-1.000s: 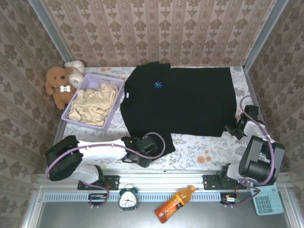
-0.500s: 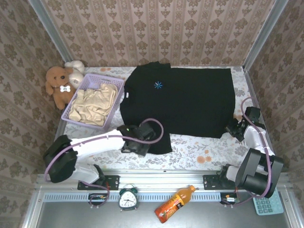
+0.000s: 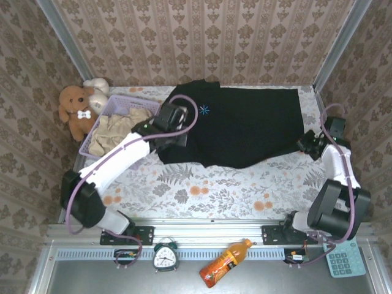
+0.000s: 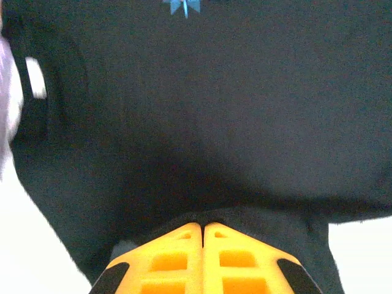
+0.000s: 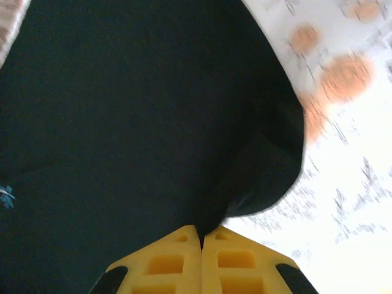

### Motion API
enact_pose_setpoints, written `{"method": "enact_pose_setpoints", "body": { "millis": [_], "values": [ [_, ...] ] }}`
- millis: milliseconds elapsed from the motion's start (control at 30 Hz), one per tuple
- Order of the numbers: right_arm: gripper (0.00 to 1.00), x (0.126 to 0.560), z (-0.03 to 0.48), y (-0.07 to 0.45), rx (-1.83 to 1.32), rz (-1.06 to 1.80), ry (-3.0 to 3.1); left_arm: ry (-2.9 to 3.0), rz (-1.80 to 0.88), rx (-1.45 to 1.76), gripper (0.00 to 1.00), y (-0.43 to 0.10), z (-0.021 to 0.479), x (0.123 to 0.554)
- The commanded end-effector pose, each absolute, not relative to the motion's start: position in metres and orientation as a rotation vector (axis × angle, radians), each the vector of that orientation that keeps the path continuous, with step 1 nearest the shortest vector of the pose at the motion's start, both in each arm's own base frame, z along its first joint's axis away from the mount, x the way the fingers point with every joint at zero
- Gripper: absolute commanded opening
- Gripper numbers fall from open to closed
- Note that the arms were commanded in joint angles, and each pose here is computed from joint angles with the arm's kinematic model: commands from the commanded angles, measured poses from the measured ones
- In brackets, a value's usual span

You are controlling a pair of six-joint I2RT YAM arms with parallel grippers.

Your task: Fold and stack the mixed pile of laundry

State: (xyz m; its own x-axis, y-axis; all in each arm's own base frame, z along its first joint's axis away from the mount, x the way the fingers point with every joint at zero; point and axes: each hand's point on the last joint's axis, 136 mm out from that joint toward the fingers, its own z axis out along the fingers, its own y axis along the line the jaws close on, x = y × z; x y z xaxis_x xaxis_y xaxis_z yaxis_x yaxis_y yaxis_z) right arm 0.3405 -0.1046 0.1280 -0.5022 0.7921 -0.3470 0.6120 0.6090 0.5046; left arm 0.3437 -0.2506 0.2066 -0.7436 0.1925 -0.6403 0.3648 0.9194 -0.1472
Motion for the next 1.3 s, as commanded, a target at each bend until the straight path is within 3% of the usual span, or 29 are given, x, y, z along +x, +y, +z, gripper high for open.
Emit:
{"method": "enact_pose_setpoints", "body": {
  "millis": [0,133,167,200,233,267,300,433,600,667,733,800,833,900,933,967,1267],
  "values": [
    [0.00,0.388,0.138,-0.121,1.132,0.499,2.207,2.265,-0.329,0.497,0.00,-0.274,0.238,0.409],
    [0.01,0.451,0.132,-0.138,1.155,0.587,2.157,2.281,-0.268,0.494,0.00,-0.284,0.219,0.490],
    [0.10,0.466,0.131,-0.141,1.149,0.605,2.146,2.296,-0.258,0.486,0.16,-0.284,0.215,0.506],
    [0.29,0.484,0.131,-0.146,1.138,0.619,2.129,2.319,-0.232,0.470,0.50,-0.281,0.207,0.524],
    [0.78,0.500,0.132,-0.147,1.113,0.646,2.120,2.348,-0.212,0.452,0.65,-0.277,0.203,0.535],
    [1.00,0.511,0.135,-0.145,1.083,0.685,2.115,2.365,-0.204,0.430,0.80,-0.275,0.203,0.545],
    [1.00,0.520,0.139,-0.141,1.048,0.718,2.111,2.379,-0.192,0.399,0.99,-0.272,0.203,0.552],
    [1.00,0.509,0.149,-0.122,0.895,0.554,2.182,2.343,-0.168,0.390,1.00,-0.270,0.223,0.554],
    [1.00,0.464,0.131,-0.117,0.851,0.416,2.315,2.305,-0.344,0.413,0.99,-0.283,0.226,0.515],
    [1.00,0.447,0.122,-0.114,0.830,0.378,2.372,2.307,-0.469,0.388,0.92,-0.286,0.218,0.493],
    [1.00,0.434,0.115,-0.105,0.807,0.384,2.397,2.331,-0.582,0.350,0.73,-0.286,0.198,0.471],
    [0.96,0.432,0.112,-0.090,0.764,0.426,2.397,2.344,-0.656,0.312,0.49,-0.285,0.184,0.459],
    [0.84,0.433,0.110,-0.082,0.745,0.451,2.402,2.352,-0.685,0.296,0.38,-0.285,0.176,0.456],
    [0.49,0.439,0.106,-0.061,0.697,0.492,2.435,2.376,-0.732,0.273,0.16,-0.287,0.158,0.455],
    [0.22,0.443,0.104,-0.051,0.676,0.510,2.452,2.401,-0.760,0.259,0.01,-0.289,0.148,0.456],
    [0.00,0.447,0.100,-0.043,0.659,0.500,2.478,2.418,-0.771,0.246,0.00,-0.290,0.139,0.458],
    [0.00,0.458,0.042,-0.046,0.831,0.328,2.628,2.581,-0.606,0.047,0.00,-0.255,0.050,0.478]
  ]
}}
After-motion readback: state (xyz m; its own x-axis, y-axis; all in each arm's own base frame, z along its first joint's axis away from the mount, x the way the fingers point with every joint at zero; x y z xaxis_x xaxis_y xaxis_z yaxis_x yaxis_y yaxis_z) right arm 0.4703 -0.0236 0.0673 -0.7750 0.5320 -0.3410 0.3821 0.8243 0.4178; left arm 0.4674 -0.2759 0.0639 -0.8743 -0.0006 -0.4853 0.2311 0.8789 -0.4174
